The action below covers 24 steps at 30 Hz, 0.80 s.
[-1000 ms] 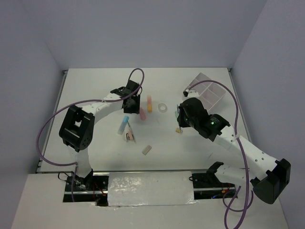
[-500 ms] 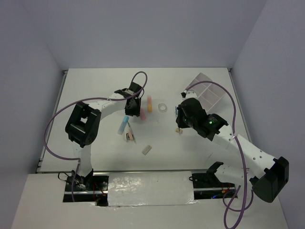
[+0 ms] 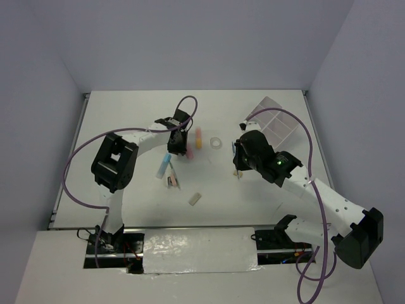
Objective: Sort the stationery into containers
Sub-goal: Pick up the pen cap from the center of the board.
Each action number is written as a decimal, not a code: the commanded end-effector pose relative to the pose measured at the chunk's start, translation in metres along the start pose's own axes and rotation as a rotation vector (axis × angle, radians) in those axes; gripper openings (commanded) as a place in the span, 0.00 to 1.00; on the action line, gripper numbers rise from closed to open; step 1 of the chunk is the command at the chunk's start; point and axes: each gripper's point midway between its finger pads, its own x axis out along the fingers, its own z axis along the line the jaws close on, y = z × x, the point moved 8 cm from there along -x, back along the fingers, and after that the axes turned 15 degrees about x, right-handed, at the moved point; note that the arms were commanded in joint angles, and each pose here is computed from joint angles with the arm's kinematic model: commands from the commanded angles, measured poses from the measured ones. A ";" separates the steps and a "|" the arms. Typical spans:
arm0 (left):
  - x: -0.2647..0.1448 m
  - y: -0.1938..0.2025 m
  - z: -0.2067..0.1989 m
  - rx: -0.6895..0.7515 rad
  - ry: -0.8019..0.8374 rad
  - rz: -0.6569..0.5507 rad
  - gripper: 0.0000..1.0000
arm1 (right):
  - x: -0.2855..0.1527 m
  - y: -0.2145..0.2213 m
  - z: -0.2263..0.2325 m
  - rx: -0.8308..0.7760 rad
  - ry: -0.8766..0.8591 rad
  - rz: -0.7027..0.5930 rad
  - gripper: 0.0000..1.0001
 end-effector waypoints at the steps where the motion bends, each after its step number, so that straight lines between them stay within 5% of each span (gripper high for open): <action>1: 0.006 -0.003 0.000 0.029 -0.010 0.008 0.38 | 0.002 -0.003 0.005 -0.016 -0.026 -0.020 0.00; 12: 0.018 0.011 0.003 0.031 -0.035 0.058 0.28 | -0.002 -0.003 0.005 -0.015 -0.042 -0.020 0.00; 15: 0.020 0.015 0.004 0.033 -0.040 0.067 0.22 | -0.004 -0.004 0.006 -0.013 -0.055 -0.027 0.00; 19: 0.018 0.018 0.002 0.022 -0.022 0.062 0.01 | -0.005 -0.002 0.007 -0.017 -0.084 -0.022 0.00; 24: -0.006 0.011 -0.002 -0.005 0.045 -0.018 0.00 | -0.007 0.004 0.016 -0.028 -0.232 -0.013 0.00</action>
